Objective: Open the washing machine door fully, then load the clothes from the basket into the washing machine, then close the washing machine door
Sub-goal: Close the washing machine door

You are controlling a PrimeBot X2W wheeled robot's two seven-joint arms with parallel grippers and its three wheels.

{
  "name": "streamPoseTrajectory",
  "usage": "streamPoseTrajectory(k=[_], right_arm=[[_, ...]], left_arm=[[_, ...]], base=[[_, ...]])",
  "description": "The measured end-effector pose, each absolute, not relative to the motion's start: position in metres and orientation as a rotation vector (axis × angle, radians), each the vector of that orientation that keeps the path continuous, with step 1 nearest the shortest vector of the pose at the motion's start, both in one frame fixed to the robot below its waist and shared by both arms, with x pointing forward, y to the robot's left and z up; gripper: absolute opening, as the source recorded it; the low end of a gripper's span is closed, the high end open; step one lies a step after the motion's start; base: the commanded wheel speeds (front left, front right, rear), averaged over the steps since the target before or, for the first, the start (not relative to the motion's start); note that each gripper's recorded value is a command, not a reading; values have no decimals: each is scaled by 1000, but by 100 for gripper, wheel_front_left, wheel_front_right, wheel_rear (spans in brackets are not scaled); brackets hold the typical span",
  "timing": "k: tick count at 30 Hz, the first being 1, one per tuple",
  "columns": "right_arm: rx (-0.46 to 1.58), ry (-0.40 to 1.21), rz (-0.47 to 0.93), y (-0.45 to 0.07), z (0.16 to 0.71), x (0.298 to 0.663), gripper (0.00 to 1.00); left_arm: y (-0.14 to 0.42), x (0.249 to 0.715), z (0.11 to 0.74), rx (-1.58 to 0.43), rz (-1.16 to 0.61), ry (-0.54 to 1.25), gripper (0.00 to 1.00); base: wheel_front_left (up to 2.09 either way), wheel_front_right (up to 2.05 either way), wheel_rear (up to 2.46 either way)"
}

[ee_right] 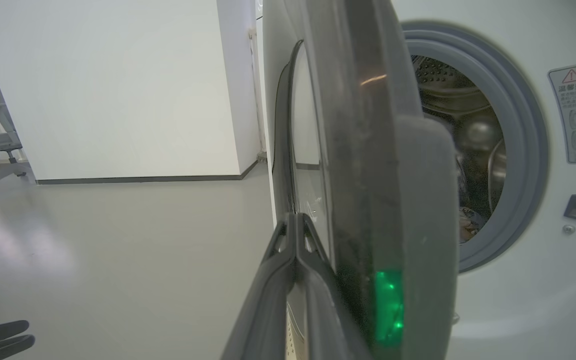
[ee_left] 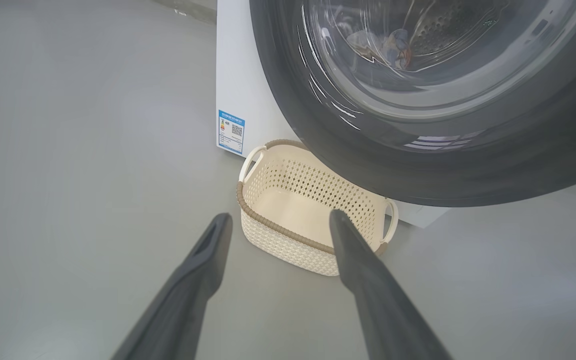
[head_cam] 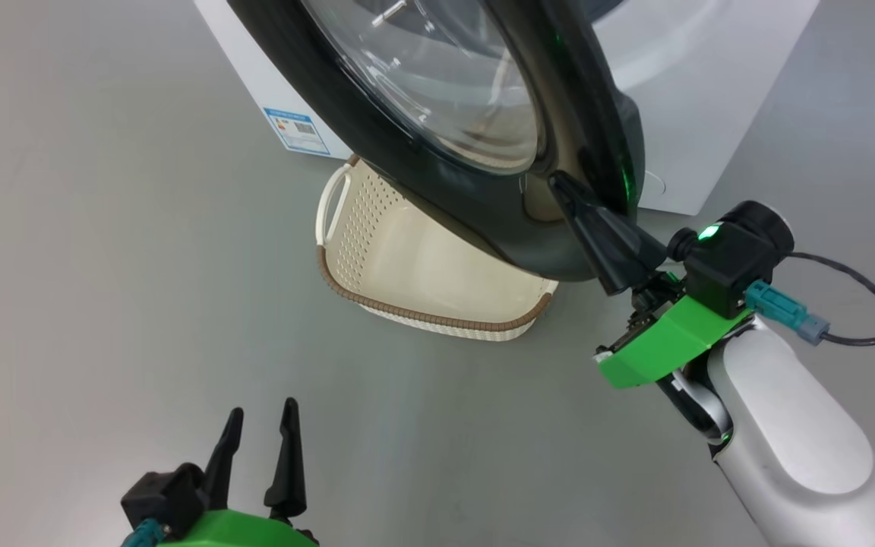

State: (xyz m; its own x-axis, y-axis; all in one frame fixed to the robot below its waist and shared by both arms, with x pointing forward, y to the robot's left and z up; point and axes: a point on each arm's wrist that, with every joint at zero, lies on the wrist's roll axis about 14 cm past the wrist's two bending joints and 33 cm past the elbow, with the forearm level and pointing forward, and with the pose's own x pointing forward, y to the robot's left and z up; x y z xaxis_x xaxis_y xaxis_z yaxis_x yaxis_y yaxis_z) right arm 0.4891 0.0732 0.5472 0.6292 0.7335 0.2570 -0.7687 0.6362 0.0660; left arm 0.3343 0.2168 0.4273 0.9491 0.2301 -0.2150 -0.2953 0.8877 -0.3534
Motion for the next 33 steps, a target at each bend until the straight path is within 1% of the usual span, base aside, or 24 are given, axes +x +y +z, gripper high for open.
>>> streamPoseTrajectory(k=[10,16,33], right_arm=[[168,-212,828,59,539,513,0],[186,-227,800,51,540,538,0],[102,-318,799,48,540,610,0]], left_arm=[[204,343,420,-413,245,196,100],[195,348,416,-430,235,217,100],[193,366,401,-452,257,257,100]], base=[[0,0,0],[0,0,0],[0,0,0]])
